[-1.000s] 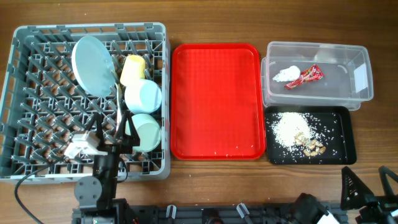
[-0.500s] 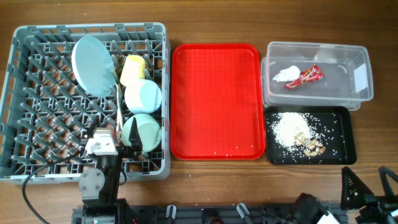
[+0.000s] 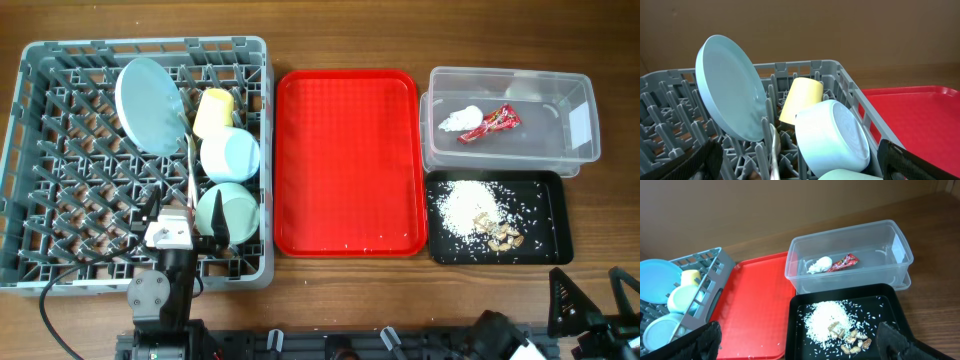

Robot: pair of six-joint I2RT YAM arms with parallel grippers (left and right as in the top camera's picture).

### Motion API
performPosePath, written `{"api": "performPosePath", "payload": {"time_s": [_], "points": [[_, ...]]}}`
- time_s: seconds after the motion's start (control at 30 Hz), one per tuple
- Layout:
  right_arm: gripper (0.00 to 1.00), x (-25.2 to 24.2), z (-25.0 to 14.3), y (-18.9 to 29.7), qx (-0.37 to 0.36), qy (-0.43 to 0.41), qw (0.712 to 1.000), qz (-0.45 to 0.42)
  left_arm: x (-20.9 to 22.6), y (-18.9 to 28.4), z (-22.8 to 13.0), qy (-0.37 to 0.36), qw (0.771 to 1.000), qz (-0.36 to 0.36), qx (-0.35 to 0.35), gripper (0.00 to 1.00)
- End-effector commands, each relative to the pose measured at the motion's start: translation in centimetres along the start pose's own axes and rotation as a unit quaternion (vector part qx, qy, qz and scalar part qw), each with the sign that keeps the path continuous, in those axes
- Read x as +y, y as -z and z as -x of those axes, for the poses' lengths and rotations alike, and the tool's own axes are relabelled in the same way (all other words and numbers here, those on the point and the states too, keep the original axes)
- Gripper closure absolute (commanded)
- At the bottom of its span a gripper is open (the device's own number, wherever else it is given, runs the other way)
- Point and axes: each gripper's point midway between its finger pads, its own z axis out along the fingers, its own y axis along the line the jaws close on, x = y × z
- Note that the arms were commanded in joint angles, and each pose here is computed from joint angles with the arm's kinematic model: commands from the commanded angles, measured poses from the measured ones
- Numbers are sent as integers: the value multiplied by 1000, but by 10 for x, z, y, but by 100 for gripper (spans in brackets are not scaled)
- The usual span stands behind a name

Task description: Sort waste into correct bins and load items into the dishwasher rack

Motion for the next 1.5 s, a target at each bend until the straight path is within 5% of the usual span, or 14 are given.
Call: {"api": "performPosePath", "payload": {"time_s": [0.0,0.77,0.97,1.17,1.27,1.47], "points": [[0,-3,2,2,-9,-8,1000,-2,1,0,-2,-10,1000,4,1,0],[0,-6,0,2,-13,-10,1000,-22,1,0,-2,-10,1000,4,1,0],[0,5,36,-18,-128,-65,986,-88,1,0,-2,-10,1000,4,1,0],[0,73,67,-77,-251,82,965,9,1,0,-2,-10,1000,4,1,0],[0,92,60,-97,-282,124,949,67,1,0,-2,-10,1000,4,1,0],[0,71,28,-118,-281,128,950,48,1,0,-2,-10,1000,4,1,0]]}}
